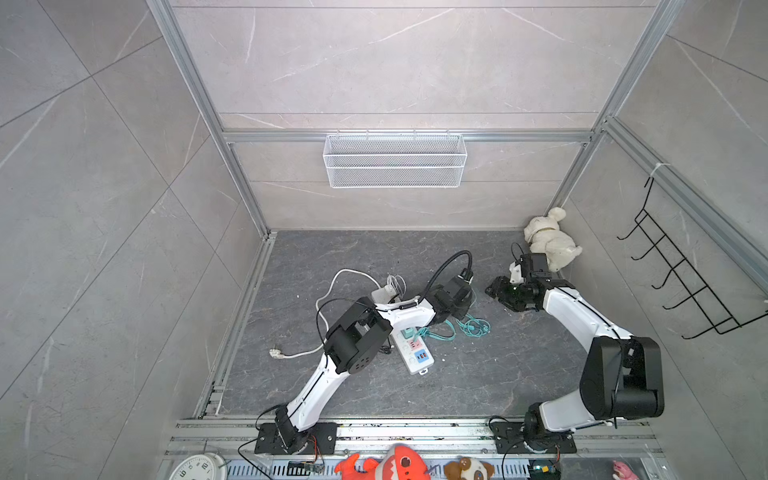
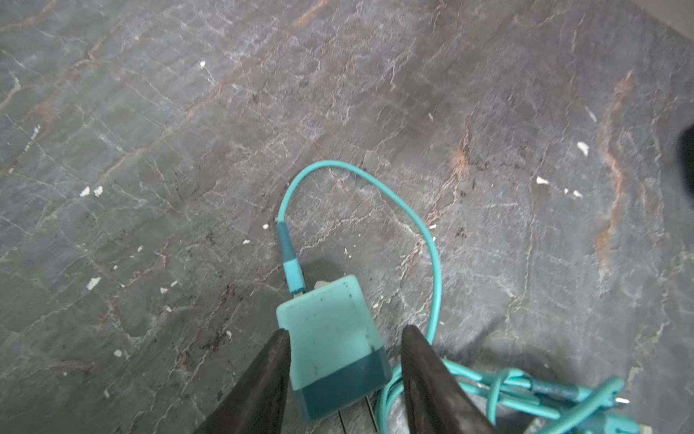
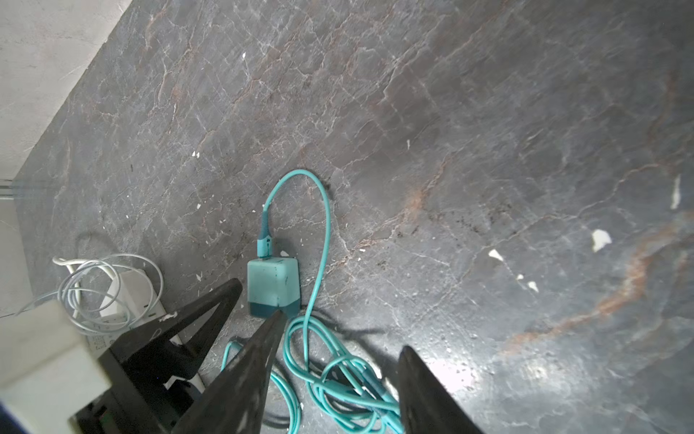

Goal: Insert the plug
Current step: 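Lower the left gripper and close it on the loose teal charger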

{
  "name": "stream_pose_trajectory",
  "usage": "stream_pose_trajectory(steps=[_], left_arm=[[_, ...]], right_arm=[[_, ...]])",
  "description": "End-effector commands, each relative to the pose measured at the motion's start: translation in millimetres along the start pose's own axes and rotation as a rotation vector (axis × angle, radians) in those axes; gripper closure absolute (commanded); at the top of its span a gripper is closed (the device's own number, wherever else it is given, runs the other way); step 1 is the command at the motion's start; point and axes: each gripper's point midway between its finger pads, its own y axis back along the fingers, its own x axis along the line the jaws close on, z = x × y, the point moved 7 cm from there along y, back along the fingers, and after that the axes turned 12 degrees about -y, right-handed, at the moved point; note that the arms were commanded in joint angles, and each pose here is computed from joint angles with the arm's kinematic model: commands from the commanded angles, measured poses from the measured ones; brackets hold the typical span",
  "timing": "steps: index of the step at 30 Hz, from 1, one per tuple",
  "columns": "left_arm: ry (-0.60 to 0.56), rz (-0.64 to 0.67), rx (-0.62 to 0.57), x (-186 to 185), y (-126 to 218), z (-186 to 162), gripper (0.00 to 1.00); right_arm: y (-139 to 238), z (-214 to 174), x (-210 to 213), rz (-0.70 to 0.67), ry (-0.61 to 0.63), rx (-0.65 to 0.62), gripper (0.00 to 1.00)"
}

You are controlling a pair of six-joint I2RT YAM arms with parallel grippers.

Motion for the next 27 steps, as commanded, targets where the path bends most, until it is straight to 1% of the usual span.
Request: stream_pose_trajectory(steps=[1,10,13,21,22,27], left_arm=[[0.019,0.018,-0.010,-5.9,-2.4,6.4,0.49],[0.035,0.035,0.024,-5.8,-6.4,-8.5,0.53],[0.038,0.037,0.019,-6.5,-6.1,-7.1,0.56],[0.054,0.052,0.038,-4.6,-6.3,-11.1,0.57],[0.049,0.051,0.070,-7.1,-16.9,-25.1,0.57],[0.047,0.050,0.083,-7.6,-18.5,-29.8,0.58]], right_arm=[[4.7,-5.7,-2.9,0.008,0.014,0.019,0.42],[15.6,-8.3,-2.1,0.024,0.021,0.006,0.42],[19.7,-10.3,-2.7,0.023,0.025,0.004,0.42],[27.9,-16.3,-8.0,0.020,0.022,-0.007,0.42],[28.9,-16.6,-8.6,0.020,0.023,-0.010,0.42],[31.4,-16.5,-10.8,0.022,0.020,-0.014,0.42]])
